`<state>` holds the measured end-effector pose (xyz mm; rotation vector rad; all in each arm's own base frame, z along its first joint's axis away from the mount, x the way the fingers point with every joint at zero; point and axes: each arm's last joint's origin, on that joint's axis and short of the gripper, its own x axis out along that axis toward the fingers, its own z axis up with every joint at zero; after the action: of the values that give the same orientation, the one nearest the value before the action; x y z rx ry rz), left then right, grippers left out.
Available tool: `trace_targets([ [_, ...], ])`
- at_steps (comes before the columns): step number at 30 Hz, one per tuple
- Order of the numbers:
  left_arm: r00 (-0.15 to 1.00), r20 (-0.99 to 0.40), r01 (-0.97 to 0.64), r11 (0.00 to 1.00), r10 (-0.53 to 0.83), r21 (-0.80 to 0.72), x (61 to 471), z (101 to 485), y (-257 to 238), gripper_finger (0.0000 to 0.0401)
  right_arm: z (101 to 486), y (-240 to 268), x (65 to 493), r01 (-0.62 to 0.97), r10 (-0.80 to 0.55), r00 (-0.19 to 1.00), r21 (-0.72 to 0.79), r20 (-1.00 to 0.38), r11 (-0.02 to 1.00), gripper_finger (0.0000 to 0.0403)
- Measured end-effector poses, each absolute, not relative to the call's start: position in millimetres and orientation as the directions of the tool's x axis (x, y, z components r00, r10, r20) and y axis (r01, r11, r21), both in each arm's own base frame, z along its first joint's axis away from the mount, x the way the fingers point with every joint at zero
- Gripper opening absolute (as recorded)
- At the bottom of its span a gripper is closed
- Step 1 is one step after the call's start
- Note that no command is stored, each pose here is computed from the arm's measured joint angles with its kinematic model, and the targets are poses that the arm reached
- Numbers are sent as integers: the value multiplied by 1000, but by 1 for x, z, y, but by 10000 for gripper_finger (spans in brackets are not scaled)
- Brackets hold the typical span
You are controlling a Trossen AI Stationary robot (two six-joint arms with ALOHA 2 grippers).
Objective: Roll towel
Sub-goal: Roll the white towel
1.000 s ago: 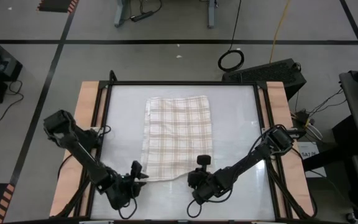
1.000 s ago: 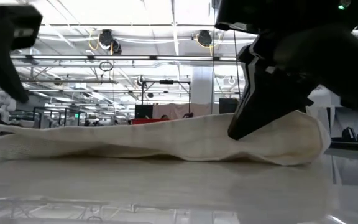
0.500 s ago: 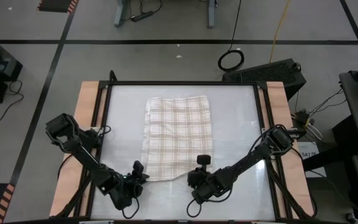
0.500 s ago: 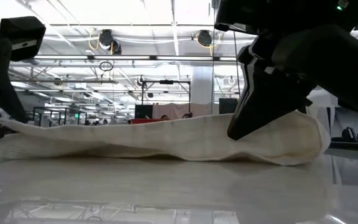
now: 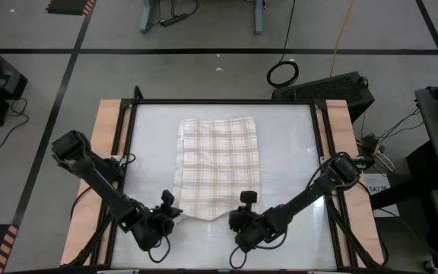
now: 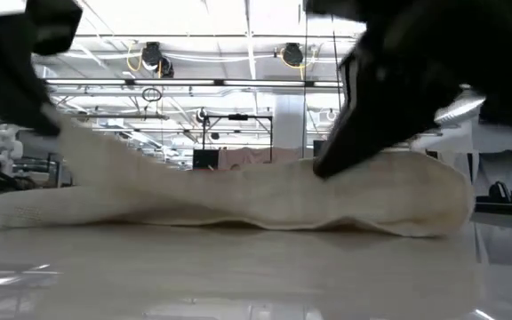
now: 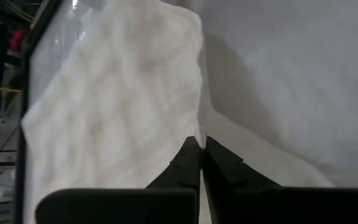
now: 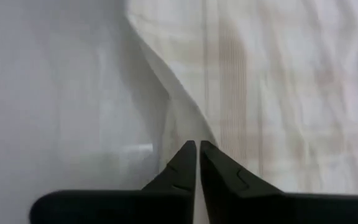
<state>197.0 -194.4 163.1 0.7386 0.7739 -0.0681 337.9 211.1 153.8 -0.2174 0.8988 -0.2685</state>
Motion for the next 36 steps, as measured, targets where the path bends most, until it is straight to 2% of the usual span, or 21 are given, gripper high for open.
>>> trace_targets([
  [3,744,-633,297,743,213,599,190,182,-186,9,169,219,339,163,-309,678,-273,-667,948,54],
  [7,800,-537,208,716,268,666,183,209,-172,9,186,234,357,71,-167,836,-199,-522,977,97],
  [9,821,-497,174,706,280,686,180,222,-166,9,189,238,370,27,-97,893,-164,-440,986,109],
  [12,837,-465,137,713,288,688,179,236,-156,9,181,232,384,20,-87,916,-172,-392,985,111],
  [16,844,-430,78,719,322,691,179,246,-145,9,164,219,389,37,-123,873,-187,-471,982,87],
  [23,828,-434,50,725,354,687,187,246,-137,9,139,206,379,44,-195,732,-240,-653,970,7],
  [28,826,-454,73,735,334,674,188,245,-136,9,132,200,372,54,-235,660,-266,-713,962,10],
  [36,837,-460,112,730,297,674,182,245,-144,9,127,197,366,12,-226,593,-273,-773,962,1],
])
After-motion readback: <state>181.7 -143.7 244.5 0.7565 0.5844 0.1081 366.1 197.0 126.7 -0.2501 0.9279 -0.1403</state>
